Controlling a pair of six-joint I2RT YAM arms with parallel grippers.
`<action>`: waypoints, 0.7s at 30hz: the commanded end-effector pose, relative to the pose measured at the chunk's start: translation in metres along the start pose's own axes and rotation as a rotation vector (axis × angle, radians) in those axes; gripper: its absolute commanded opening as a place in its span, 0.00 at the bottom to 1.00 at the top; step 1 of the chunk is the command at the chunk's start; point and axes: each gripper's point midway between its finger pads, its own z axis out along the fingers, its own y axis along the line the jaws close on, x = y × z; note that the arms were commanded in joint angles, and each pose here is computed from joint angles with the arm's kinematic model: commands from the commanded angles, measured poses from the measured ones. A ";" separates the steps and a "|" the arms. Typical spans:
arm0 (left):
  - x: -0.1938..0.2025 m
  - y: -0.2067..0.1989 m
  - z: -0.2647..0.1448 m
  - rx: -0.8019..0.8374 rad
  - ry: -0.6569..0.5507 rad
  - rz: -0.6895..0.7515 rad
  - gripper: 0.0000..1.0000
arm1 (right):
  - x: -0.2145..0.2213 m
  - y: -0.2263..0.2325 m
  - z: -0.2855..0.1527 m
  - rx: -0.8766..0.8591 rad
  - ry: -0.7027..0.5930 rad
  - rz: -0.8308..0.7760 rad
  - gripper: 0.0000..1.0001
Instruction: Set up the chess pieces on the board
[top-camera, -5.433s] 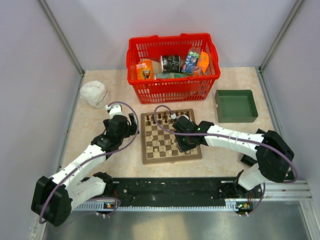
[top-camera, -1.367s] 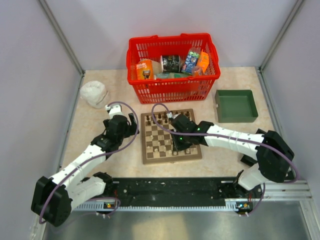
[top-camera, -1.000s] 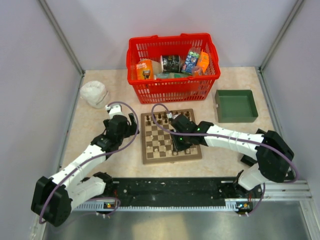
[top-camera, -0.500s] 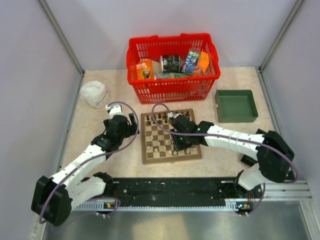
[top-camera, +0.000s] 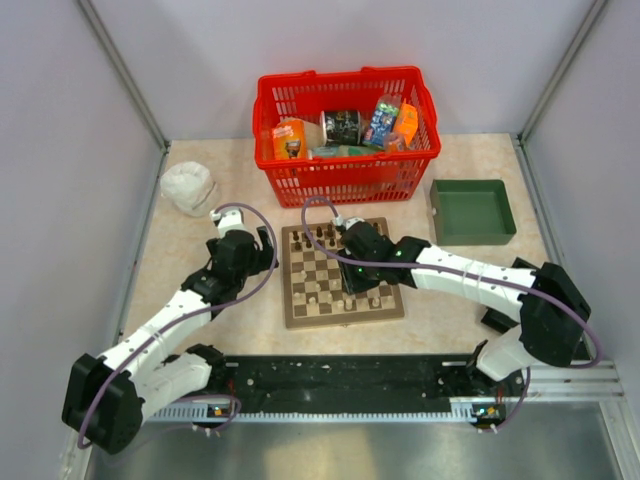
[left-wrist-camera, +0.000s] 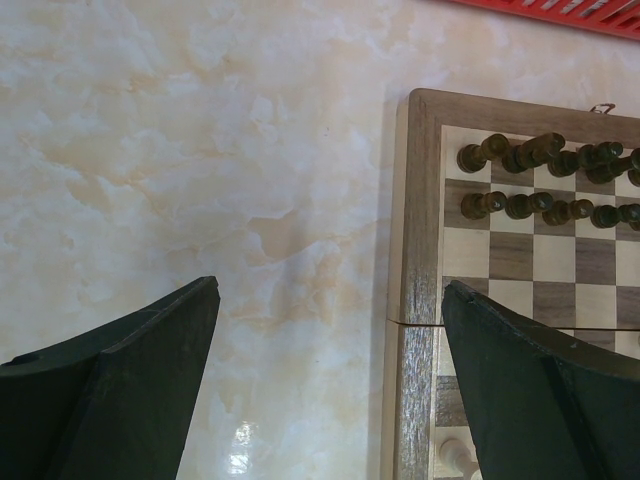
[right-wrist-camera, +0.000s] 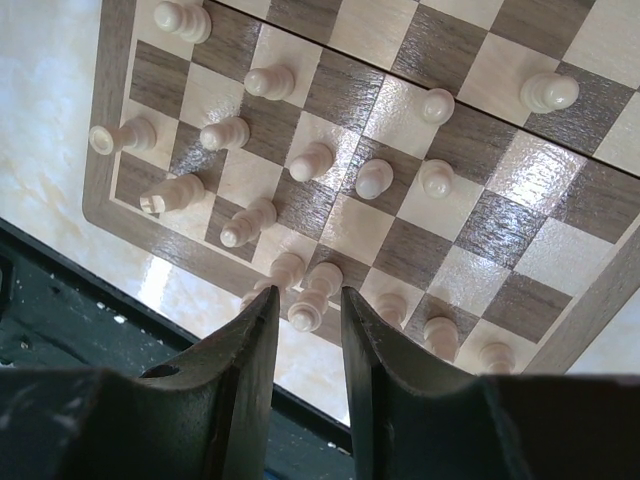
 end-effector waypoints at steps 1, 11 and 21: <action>-0.015 -0.005 -0.003 0.021 -0.052 -0.027 0.99 | -0.018 0.015 -0.011 -0.042 -0.057 -0.014 0.32; -0.015 -0.005 -0.003 0.022 -0.051 -0.025 0.99 | -0.010 0.020 -0.008 -0.084 -0.028 -0.024 0.32; -0.014 -0.007 -0.002 0.029 -0.047 -0.029 0.99 | 0.016 0.004 -0.001 -0.034 0.039 -0.008 0.31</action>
